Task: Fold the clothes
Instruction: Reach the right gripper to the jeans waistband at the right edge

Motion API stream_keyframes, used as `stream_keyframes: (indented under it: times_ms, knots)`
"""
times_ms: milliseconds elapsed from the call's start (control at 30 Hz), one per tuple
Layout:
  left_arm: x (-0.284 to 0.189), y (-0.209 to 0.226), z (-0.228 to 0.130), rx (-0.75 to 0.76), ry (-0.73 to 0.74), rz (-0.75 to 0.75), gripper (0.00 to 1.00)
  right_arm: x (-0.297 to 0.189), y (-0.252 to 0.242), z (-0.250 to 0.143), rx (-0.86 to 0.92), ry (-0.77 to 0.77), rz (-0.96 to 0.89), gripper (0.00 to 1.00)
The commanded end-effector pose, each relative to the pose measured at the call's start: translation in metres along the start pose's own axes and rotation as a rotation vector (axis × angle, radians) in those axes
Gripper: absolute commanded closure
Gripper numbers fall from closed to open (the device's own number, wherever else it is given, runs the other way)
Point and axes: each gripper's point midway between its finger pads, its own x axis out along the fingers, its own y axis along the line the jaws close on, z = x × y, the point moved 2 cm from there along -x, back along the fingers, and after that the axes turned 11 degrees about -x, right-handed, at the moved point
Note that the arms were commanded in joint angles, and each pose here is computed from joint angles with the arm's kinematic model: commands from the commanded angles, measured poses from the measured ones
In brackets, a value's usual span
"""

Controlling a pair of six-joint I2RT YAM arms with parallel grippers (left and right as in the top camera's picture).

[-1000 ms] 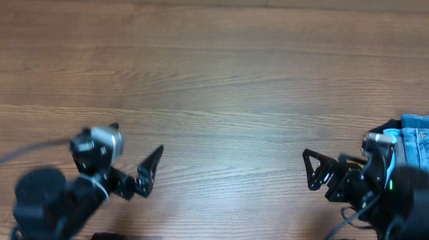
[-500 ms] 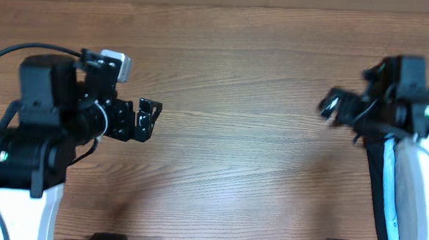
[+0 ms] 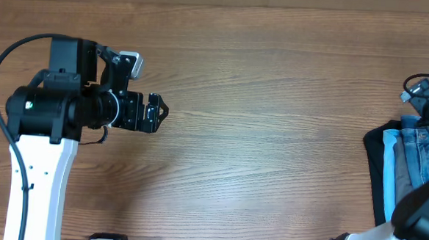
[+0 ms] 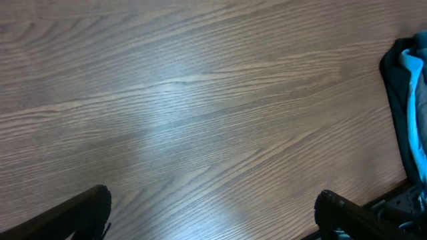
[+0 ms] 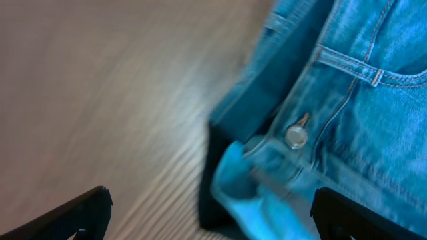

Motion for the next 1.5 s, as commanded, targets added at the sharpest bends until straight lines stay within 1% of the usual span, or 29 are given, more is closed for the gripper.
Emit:
stream_keyframes:
  times_ms: [0, 100, 167, 267, 400, 467, 567, 700, 733, 800, 900, 967, 1067, 1167, 1233, 1267, 1333, 1467]
  knots:
    - [0.006, -0.003, 0.006, 0.015, 0.018, -0.022, 0.0, 0.026, -0.012, 0.004, 0.003, 0.019, -0.1, 0.01]
    - [0.014, 0.0, 0.008, 0.006, 0.039, -0.019, 0.0, 0.046, -0.015, 0.001, -0.008, 0.048, -0.141, 0.01]
    - [0.018, 0.001, 0.009, 0.001, 0.051, -0.017, 0.0, 0.055, -0.022, -0.002, -0.02, 0.063, -0.209, 0.04]
    - [0.025, 0.004, 0.01, -0.009, 0.072, -0.014, 0.0, 0.067, -0.033, -0.006, -0.024, 0.08, -0.31, 0.04]
    - [0.029, 0.005, 0.01, -0.014, 0.085, -0.012, 0.0, 0.08, -0.033, -0.012, -0.031, 0.113, -0.313, 0.06]
    - [0.03, 0.006, 0.011, -0.014, 0.086, -0.011, 0.0, 0.082, -0.029, -0.019, -0.046, 0.141, -0.309, 0.06]
    - [0.03, 0.006, 0.011, -0.013, 0.083, -0.012, 0.0, 0.082, -0.024, -0.02, -0.067, 0.132, -0.324, 0.06]
    - [0.03, 0.006, 0.01, -0.016, 0.089, -0.011, 0.0, 0.078, -0.038, -0.015, -0.09, 0.096, -0.47, 0.1]
    - [0.03, 0.006, 0.01, -0.016, 0.091, -0.011, 0.0, 0.081, -0.044, -0.019, -0.083, 0.104, -0.51, 0.15]
    - [0.03, 0.006, 0.01, -0.015, 0.088, -0.011, 0.0, 0.084, -0.051, -0.025, -0.082, 0.13, -0.564, 0.16]
    - [0.03, 0.005, 0.011, -0.014, 0.084, -0.016, 0.0, 0.091, -0.053, -0.032, -0.072, 0.159, -0.577, 0.16]
    - [0.03, 0.005, 0.011, -0.014, 0.084, -0.019, 0.0, 0.092, -0.052, -0.033, -0.073, 0.16, -0.576, 0.18]
    - [0.03, 0.005, 0.011, -0.014, 0.084, -0.018, 0.0, 0.092, -0.052, -0.031, -0.072, 0.157, -0.574, 0.39]
    - [0.03, 0.005, 0.01, -0.016, 0.089, -0.018, 0.0, 0.09, -0.044, -0.029, -0.052, 0.166, -0.511, 0.77]
    - [0.03, 0.005, 0.01, -0.017, 0.091, -0.018, 0.0, 0.085, -0.043, -0.023, -0.046, 0.16, -0.504, 0.91]
    - [0.03, 0.005, 0.009, -0.018, 0.093, -0.018, 0.0, 0.08, -0.042, -0.019, -0.041, 0.151, -0.496, 0.96]
    - [0.03, 0.005, 0.009, -0.018, 0.096, -0.018, 0.0, 0.063, -0.036, -0.005, -0.026, 0.119, -0.472, 0.96]
    - [0.03, 0.002, 0.007, -0.02, 0.102, -0.037, 0.0, 0.011, -0.026, 0.027, 0.009, 0.001, -0.411, 0.96]
